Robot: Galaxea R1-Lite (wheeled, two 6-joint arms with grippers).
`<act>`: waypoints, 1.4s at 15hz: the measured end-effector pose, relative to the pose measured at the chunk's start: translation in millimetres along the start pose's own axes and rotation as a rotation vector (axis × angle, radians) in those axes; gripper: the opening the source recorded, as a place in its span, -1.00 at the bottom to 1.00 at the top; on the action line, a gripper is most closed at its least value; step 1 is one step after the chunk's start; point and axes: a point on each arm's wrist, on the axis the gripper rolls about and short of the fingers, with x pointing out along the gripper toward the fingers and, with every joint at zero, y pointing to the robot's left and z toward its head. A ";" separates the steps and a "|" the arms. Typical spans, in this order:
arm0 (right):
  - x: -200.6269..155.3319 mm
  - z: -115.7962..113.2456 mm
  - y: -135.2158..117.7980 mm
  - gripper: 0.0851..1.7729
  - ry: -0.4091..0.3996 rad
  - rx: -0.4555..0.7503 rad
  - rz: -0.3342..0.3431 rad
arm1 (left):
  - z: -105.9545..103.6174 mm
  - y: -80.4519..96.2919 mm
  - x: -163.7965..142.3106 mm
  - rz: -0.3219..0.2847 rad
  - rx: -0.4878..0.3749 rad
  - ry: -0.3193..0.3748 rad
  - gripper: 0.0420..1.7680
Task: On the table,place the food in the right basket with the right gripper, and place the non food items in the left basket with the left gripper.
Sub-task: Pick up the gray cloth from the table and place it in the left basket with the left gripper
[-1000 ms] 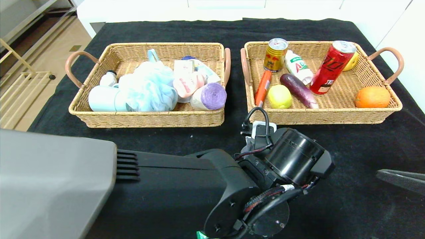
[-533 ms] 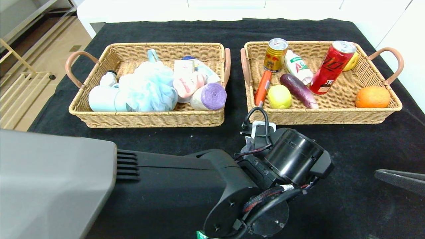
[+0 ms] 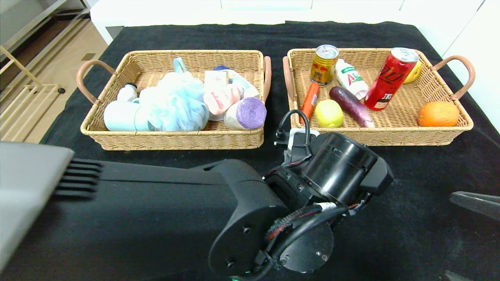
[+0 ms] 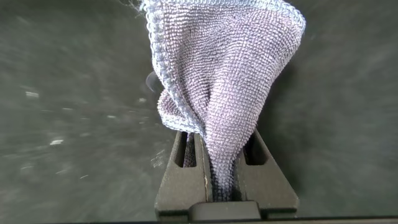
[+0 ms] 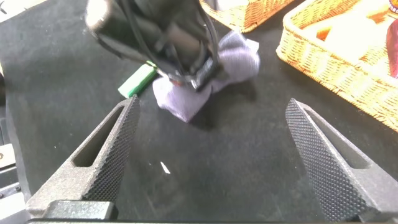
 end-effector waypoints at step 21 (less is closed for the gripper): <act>4.9 -5.5 -2.0 0.93 0.034 0.016 0.000 | 95.8 237.6 -140.5 0.080 -0.025 -0.309 -0.75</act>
